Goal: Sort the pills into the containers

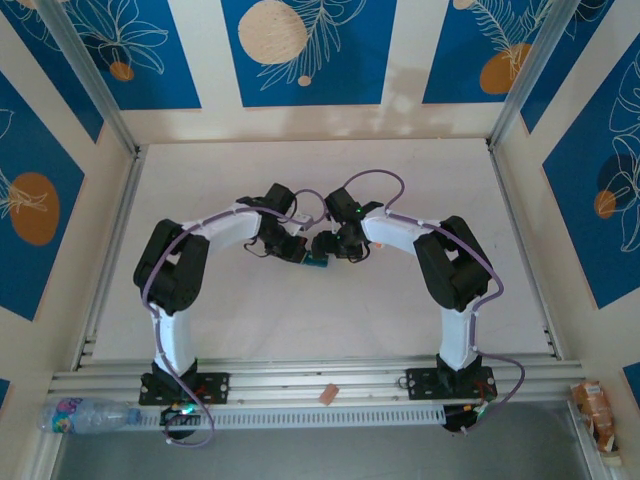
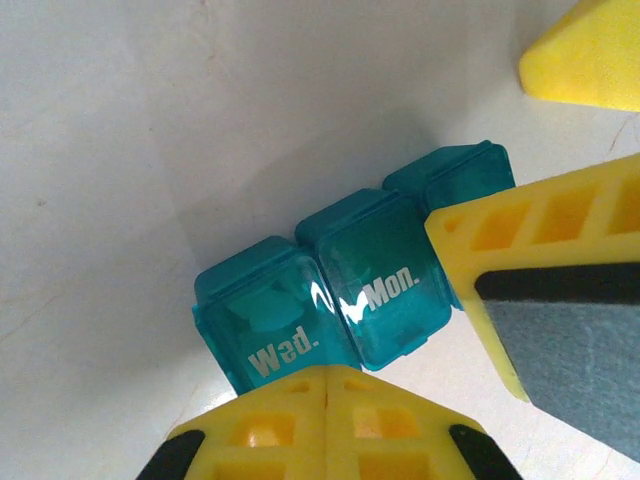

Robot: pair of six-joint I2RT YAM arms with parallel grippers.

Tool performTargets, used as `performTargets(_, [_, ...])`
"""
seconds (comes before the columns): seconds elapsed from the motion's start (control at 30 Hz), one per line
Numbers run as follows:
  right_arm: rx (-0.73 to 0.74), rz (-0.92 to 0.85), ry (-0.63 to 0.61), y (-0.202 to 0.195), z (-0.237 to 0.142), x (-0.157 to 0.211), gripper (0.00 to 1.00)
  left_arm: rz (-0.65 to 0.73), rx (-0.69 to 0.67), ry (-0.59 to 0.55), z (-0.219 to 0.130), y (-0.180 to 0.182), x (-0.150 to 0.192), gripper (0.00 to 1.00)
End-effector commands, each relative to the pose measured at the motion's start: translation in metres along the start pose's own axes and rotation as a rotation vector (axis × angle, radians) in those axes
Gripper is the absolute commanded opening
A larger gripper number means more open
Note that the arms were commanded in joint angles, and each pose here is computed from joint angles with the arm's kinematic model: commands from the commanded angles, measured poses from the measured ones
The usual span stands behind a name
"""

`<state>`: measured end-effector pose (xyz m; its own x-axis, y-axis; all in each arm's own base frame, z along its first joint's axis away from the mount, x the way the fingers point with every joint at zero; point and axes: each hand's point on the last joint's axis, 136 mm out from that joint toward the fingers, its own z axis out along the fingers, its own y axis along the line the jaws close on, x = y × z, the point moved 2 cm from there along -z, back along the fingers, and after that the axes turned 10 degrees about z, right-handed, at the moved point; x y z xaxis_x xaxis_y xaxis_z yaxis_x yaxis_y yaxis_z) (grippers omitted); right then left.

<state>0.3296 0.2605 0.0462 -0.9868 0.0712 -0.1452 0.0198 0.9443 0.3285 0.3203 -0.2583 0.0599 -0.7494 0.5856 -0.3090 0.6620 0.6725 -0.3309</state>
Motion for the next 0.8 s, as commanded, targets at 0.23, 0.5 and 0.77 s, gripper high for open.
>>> performTargets(0.23, [0.128,0.039,0.089,-0.035,0.027,0.022,0.73,-0.001,-0.041,0.087,0.019,0.007,0.026,0.00])
performTargets(0.5, [0.073,0.036,0.072,-0.021,0.010,0.008,0.73,0.022,-0.050,-0.103,-0.026,-0.003,-0.024,0.09])
performTargets(0.77, [-0.037,0.027,0.021,0.009,-0.029,-0.025,0.73,0.034,-0.150,-0.368,-0.096,-0.004,-0.064,0.23])
